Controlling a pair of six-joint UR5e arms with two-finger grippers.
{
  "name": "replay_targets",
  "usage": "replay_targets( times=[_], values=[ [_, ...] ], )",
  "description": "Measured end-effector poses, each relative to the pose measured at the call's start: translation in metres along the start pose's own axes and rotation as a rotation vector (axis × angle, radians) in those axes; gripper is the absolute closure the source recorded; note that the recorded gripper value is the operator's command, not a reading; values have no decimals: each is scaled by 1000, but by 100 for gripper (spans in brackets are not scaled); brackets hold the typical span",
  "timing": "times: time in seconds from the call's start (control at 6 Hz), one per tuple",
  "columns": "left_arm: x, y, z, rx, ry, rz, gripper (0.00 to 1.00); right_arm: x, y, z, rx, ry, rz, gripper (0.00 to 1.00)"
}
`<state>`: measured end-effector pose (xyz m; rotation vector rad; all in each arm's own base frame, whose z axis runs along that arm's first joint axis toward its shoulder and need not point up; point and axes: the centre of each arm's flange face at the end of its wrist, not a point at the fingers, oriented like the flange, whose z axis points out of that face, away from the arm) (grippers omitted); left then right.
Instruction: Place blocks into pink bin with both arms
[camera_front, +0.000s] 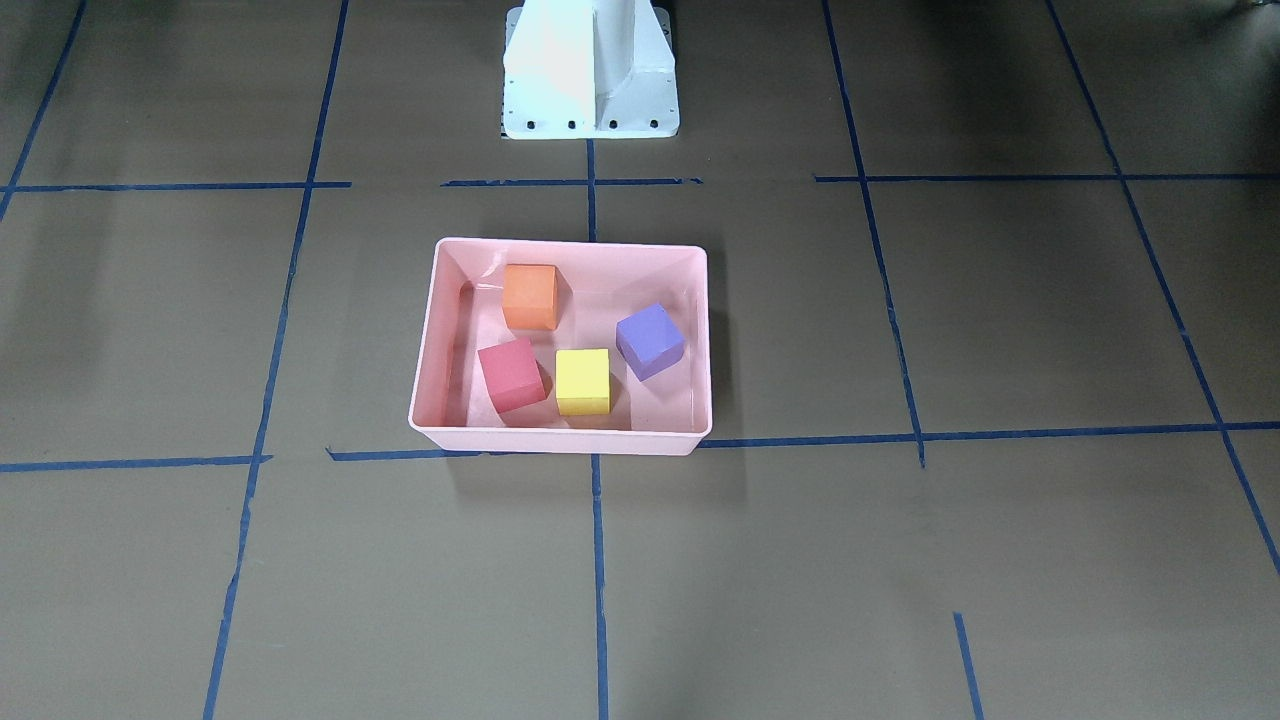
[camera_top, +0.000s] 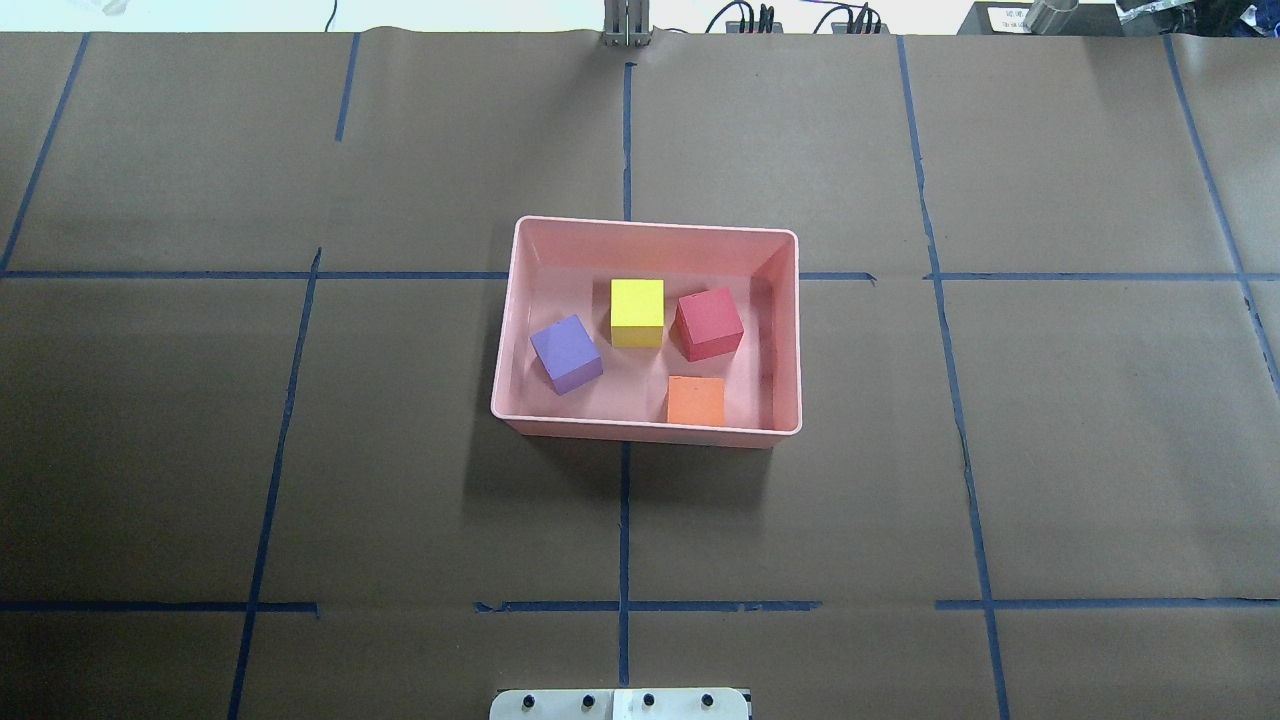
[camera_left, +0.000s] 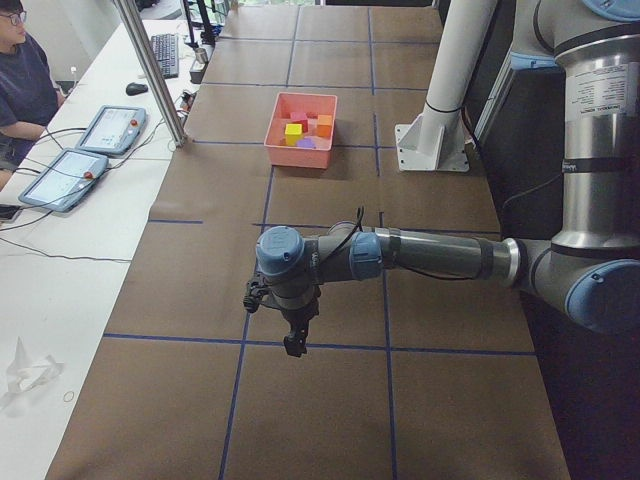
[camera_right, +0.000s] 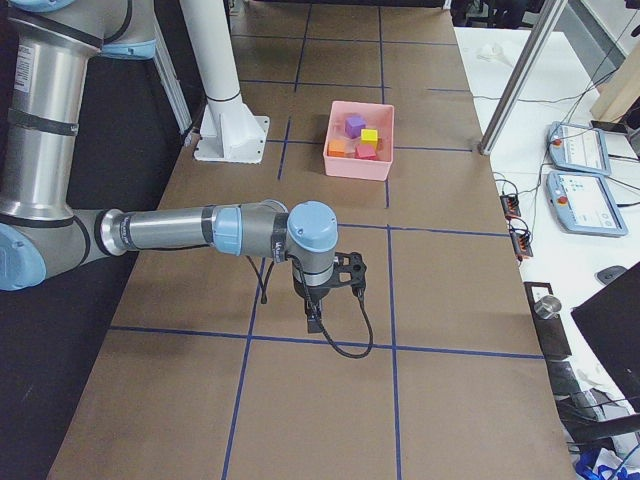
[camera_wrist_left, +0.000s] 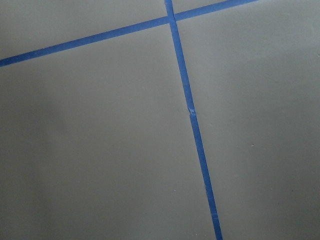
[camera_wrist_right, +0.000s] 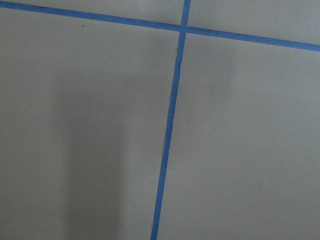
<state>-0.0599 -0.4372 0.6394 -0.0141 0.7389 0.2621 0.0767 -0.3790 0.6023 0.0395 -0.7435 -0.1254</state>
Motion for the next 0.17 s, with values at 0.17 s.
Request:
replay_targets(
  times=[0.17],
  values=[
    [0, 0, 0, -1, 0, -1, 0, 0, 0, 0, 0, 0, -2, 0]
  ],
)
